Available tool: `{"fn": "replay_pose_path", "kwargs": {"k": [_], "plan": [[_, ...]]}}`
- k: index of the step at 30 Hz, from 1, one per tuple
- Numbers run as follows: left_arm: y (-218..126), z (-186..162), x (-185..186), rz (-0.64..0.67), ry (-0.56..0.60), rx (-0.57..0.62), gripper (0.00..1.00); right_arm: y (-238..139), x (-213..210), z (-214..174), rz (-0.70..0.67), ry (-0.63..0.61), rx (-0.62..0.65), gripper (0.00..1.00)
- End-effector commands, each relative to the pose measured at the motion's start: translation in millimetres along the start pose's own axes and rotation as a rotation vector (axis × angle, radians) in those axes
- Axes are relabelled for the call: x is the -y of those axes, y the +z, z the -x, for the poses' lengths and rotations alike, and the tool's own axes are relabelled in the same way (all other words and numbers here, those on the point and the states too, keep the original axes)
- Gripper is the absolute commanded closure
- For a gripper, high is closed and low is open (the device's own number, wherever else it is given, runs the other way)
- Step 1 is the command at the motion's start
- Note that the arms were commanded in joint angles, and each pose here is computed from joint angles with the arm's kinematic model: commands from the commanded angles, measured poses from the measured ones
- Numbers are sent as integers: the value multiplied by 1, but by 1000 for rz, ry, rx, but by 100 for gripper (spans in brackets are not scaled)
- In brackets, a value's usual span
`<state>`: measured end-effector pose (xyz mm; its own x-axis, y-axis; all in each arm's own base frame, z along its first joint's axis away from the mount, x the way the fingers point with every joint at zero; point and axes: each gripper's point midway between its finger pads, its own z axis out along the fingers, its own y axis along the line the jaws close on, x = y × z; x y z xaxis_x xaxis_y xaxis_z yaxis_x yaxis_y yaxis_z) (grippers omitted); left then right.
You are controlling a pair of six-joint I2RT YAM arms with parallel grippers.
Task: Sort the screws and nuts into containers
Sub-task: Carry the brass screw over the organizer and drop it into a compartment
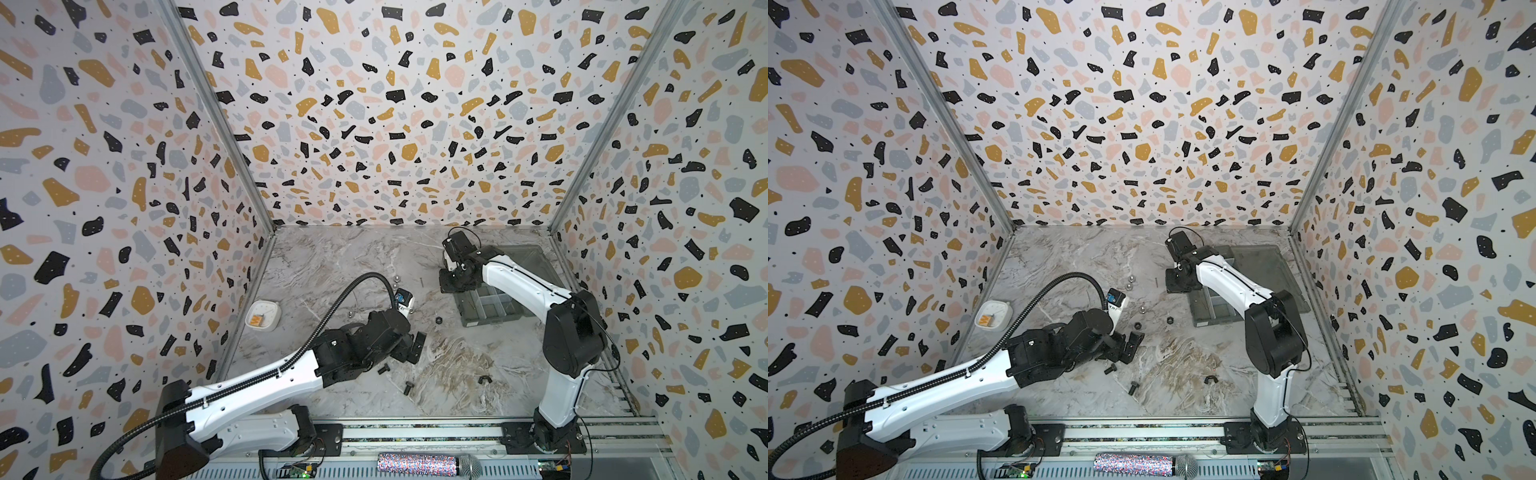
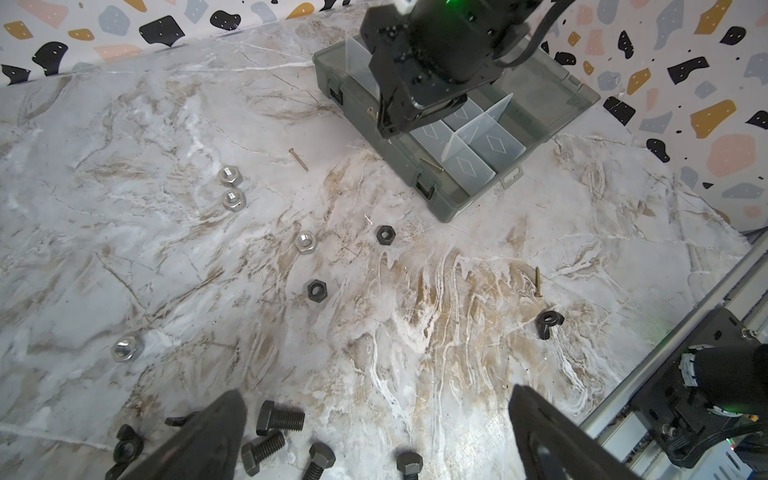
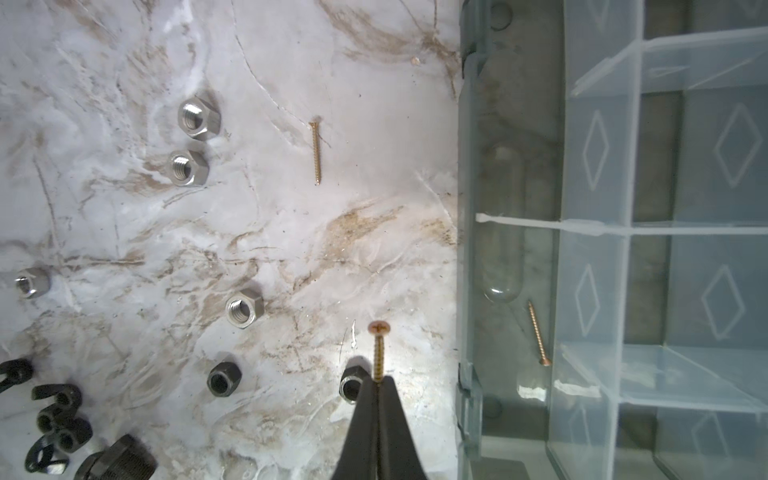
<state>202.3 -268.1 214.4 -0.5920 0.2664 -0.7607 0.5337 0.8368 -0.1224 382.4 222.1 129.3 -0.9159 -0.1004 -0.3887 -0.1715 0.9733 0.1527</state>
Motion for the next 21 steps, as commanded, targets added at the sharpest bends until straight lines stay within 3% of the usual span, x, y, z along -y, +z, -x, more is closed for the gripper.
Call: {"fn": "replay_pose_path", "kwargs": {"k": [1,9,21], "plan": [[2,20,8,-10,-9,37,0,-21,29,-9,-47,15,6,100],[15,27,23,-44,-5,21,0,-14,65,-33,-63,56,-18,100],[28,21,25,-35,-9,-7,0,1,70,-46,-51,52,-40,98]]}}
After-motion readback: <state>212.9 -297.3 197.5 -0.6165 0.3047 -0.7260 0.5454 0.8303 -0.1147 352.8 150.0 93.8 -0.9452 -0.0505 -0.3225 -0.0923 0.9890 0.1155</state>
